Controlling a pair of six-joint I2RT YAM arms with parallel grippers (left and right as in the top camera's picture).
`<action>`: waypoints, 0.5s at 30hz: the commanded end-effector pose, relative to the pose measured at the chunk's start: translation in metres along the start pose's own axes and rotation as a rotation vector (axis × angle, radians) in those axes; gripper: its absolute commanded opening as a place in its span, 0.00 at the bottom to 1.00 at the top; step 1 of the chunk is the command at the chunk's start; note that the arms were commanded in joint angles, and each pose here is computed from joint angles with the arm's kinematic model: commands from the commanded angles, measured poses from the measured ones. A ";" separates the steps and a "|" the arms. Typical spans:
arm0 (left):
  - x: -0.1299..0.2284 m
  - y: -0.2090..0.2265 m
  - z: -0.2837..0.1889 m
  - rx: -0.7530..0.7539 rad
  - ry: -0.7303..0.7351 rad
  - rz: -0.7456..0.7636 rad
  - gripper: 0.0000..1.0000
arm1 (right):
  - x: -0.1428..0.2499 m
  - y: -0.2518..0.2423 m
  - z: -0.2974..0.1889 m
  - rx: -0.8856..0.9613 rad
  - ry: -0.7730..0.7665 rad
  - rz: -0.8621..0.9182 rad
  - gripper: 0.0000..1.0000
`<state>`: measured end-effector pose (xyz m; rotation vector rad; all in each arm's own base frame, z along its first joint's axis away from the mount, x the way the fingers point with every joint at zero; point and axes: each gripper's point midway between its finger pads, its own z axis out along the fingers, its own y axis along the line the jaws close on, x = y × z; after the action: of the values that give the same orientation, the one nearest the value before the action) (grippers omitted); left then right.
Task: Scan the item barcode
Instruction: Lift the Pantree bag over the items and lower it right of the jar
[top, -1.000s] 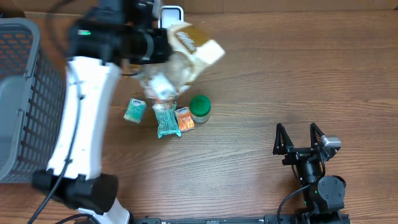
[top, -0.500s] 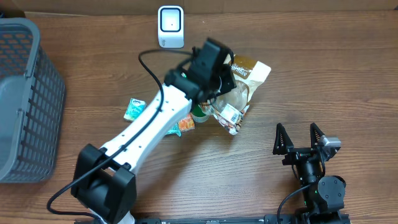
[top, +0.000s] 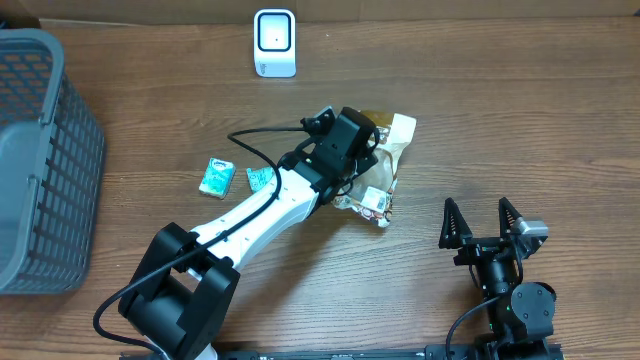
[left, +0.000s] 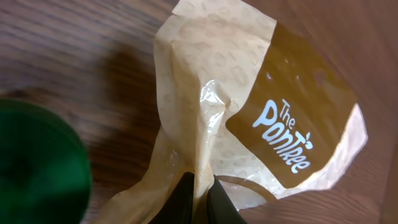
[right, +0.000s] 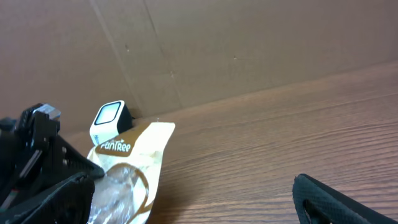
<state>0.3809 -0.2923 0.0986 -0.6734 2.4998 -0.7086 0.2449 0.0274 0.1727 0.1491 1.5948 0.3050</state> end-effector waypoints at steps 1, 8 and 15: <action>-0.004 0.007 0.001 -0.022 -0.045 -0.016 0.05 | 0.002 0.000 0.000 -0.004 -0.002 -0.012 1.00; -0.001 0.020 0.009 -0.061 -0.042 -0.014 0.04 | 0.002 0.000 0.000 -0.004 -0.002 -0.012 1.00; -0.003 0.054 0.010 -0.180 -0.015 -0.028 0.04 | 0.002 0.000 0.000 -0.004 -0.002 -0.012 1.00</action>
<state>0.3691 -0.2721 0.0749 -0.7107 2.5568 -0.5693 0.2450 0.0274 0.1728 0.1491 1.5944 0.3050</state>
